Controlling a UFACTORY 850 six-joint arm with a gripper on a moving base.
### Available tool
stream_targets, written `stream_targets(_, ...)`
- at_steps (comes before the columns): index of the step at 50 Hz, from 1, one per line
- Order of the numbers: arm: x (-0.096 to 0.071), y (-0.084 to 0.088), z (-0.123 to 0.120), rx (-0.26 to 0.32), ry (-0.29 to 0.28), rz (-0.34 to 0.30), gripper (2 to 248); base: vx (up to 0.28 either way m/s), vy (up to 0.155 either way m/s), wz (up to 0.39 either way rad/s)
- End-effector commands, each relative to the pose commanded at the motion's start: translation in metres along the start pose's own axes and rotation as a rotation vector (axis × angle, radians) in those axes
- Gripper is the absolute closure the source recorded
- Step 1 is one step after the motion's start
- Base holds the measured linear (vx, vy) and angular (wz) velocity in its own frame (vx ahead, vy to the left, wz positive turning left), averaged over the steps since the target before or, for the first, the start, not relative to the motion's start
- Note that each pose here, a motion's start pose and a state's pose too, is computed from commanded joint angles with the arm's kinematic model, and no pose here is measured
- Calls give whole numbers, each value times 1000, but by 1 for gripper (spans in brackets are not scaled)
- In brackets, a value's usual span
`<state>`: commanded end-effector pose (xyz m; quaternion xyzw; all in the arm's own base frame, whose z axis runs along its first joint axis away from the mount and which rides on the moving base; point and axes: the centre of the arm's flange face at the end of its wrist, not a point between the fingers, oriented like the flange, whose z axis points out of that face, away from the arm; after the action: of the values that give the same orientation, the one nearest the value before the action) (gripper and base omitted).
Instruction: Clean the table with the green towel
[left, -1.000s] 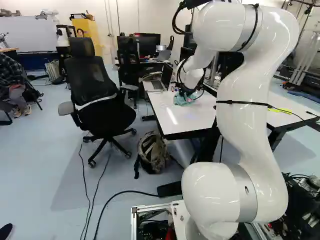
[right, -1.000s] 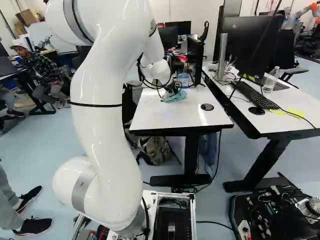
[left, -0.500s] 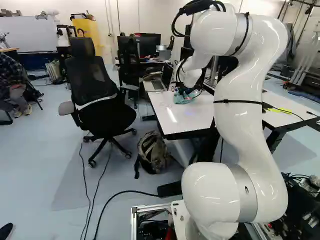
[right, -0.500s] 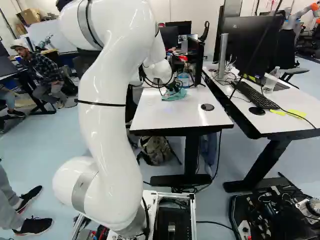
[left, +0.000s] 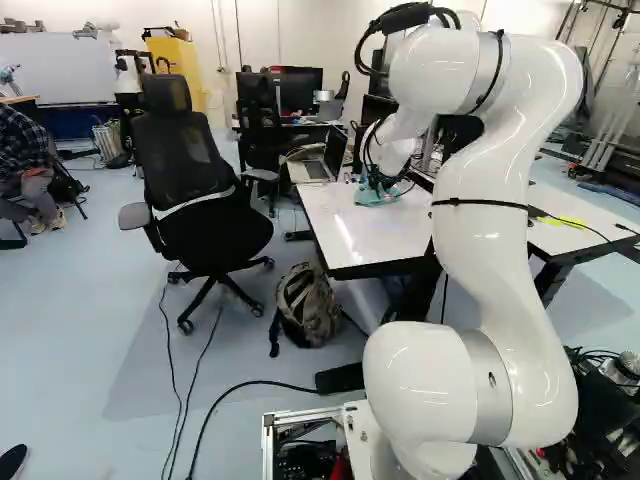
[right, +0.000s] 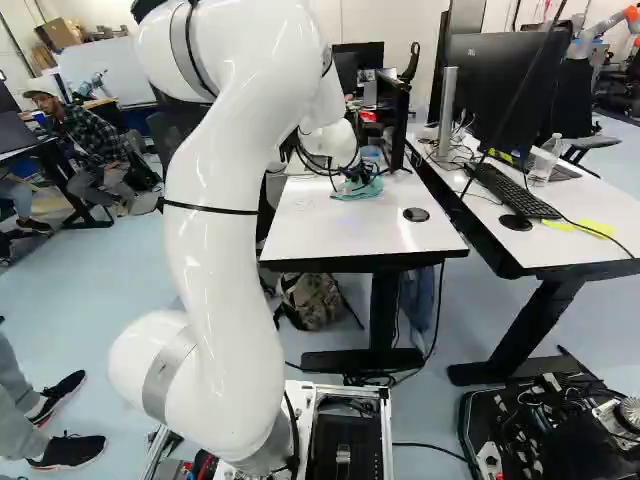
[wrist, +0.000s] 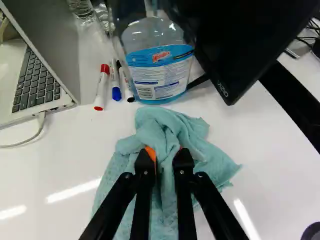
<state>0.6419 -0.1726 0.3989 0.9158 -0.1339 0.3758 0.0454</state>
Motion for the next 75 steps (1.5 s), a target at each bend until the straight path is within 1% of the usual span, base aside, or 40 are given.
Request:
stream_targets(7, -6, 7, -8, -7, -8, 7, 199, 0, 0, 0)
stream_targets(22, -23, 14, -28, -15, -28, 15, 199, 0, 0, 0)
stream_targets(37, -41, 15, -50, -17, -47, 17, 199, 0, 0, 0)
stream_targets(52, -54, -2, -63, 3, -59, -5, 199, 0, 0, 0)
stream_targets(75, -62, -40, -72, 48, -66, -54, 199, 0, 0, 0)
